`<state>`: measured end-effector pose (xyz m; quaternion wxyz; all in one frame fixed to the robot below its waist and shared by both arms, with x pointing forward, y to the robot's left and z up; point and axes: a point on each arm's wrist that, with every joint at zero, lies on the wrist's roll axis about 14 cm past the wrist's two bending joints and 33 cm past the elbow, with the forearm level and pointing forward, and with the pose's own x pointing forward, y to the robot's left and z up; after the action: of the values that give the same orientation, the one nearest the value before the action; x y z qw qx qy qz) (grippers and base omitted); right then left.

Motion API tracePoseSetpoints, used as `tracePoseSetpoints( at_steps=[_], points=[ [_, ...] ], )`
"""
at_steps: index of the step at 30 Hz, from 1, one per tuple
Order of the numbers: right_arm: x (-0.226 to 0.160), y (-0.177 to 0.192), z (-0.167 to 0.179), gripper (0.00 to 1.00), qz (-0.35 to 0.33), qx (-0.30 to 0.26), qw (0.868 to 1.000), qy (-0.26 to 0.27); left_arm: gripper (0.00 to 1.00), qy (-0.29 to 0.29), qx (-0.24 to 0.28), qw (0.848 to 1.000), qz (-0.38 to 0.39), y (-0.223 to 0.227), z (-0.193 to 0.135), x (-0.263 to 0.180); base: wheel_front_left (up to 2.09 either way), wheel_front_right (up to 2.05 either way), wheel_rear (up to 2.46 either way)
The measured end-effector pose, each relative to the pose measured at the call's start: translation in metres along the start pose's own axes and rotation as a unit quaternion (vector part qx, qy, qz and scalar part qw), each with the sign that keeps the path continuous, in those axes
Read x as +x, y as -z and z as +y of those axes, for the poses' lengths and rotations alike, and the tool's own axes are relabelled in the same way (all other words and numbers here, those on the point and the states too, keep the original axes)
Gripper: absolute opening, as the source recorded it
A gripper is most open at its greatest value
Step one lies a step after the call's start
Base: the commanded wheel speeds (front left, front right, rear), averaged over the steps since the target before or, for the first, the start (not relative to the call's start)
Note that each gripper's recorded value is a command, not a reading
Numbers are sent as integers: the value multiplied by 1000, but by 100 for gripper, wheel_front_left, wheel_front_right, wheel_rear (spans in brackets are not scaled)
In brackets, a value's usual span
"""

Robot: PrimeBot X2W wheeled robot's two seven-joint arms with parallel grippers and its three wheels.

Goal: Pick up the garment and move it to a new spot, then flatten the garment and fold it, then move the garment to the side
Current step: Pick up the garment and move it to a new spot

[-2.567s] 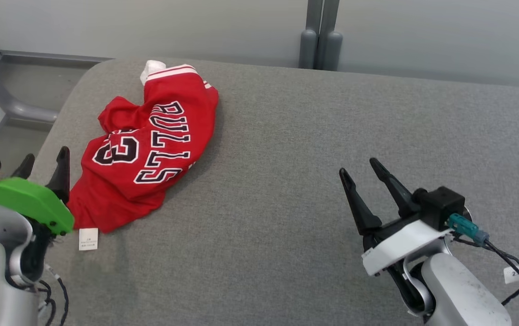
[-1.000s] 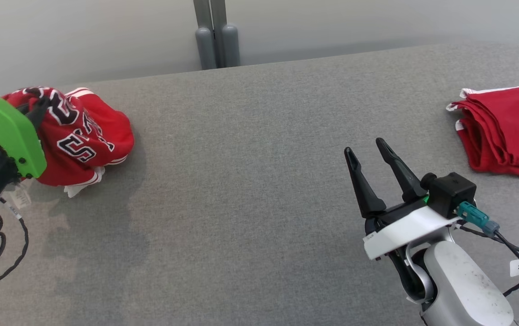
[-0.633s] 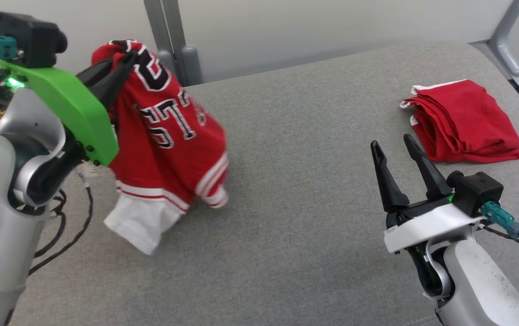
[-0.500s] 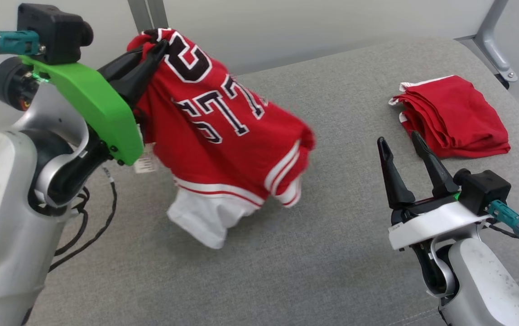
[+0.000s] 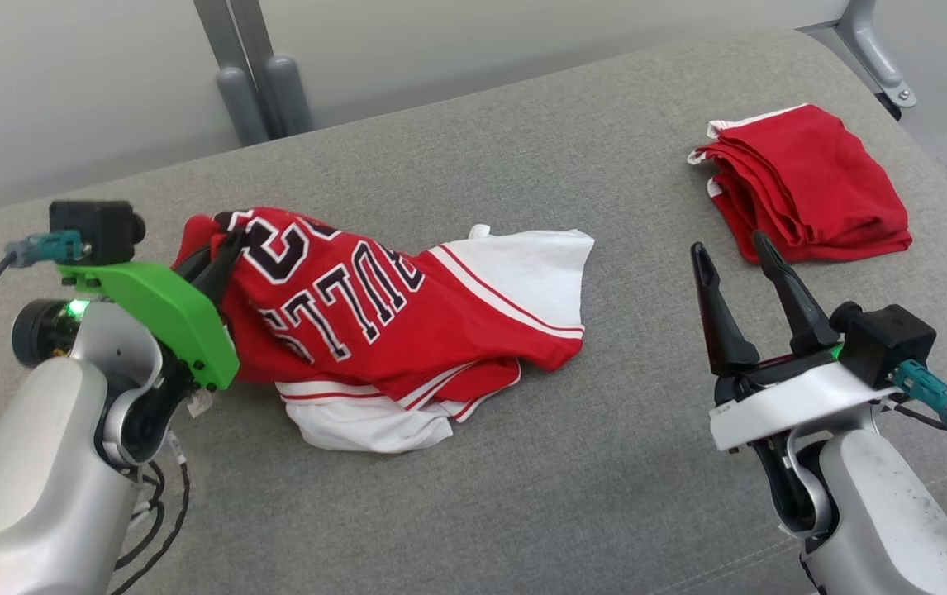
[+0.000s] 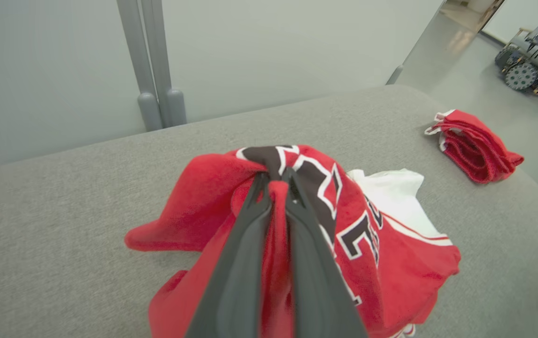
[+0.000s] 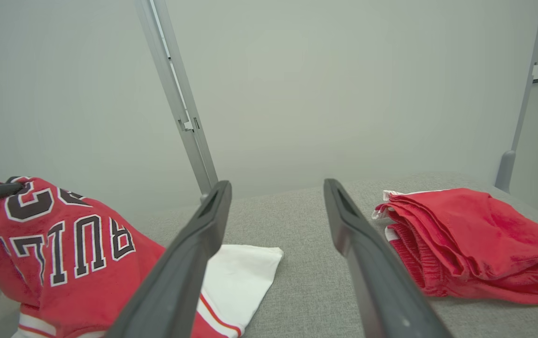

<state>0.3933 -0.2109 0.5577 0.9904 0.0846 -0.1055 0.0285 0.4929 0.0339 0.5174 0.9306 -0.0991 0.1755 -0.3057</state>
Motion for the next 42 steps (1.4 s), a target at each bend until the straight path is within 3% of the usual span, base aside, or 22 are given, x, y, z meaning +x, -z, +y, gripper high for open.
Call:
tracePoseSetpoints(
  at_steps=[2, 3, 4, 5, 10, 18, 25, 34, 39, 42],
  points=[
    [-1, 0, 0, 100, 1, -1, 1000, 0, 0, -25, -12, 1000, 12, 18, 17, -1, 0, 0, 0],
    [-1, 0, 0, 100, 1, -1, 1000, 0, 34, -36, -17, 999, 18, 26, 25, -2, 0, 0, 0],
    [-1, 1, 0, 100, 2, -1, 1000, 0, 77, -44, -21, 999, 21, 33, 31, -4, 0, 0, 0],
    [-1, 1, 0, 100, 3, -2, 1000, -1, 100, -49, -23, 998, 22, 37, 34, -5, 0, 0, 0],
    [-1, 2, 4, 100, 5, -2, 1000, -8, 100, -44, -19, 999, 0, 38, 30, -8, 0, 0, 0],
    [4, 2, 17, 100, 3, -2, 1000, -31, 100, -26, 36, 995, -90, -13, 22, -32, 0, 0, 0],
    [4, 0, 29, 100, -2, 3, 999, -47, 100, -84, 68, 980, -164, -48, 41, -81, 0, 0, 0],
    [-8, 11, 33, 100, 13, 16, 999, -44, 100, -186, 45, 951, -241, -18, 49, -137, 0, 0, 0],
    [-10, 16, 36, 100, 18, 26, 999, -42, 100, -226, 22, 947, -227, 15, 49, -150, 0, 0, 0],
    [-11, 18, 36, 100, 21, 28, 999, -40, 100, -240, 14, 938, -248, 12, 46, -157, 0, 0, 0]
  ],
)
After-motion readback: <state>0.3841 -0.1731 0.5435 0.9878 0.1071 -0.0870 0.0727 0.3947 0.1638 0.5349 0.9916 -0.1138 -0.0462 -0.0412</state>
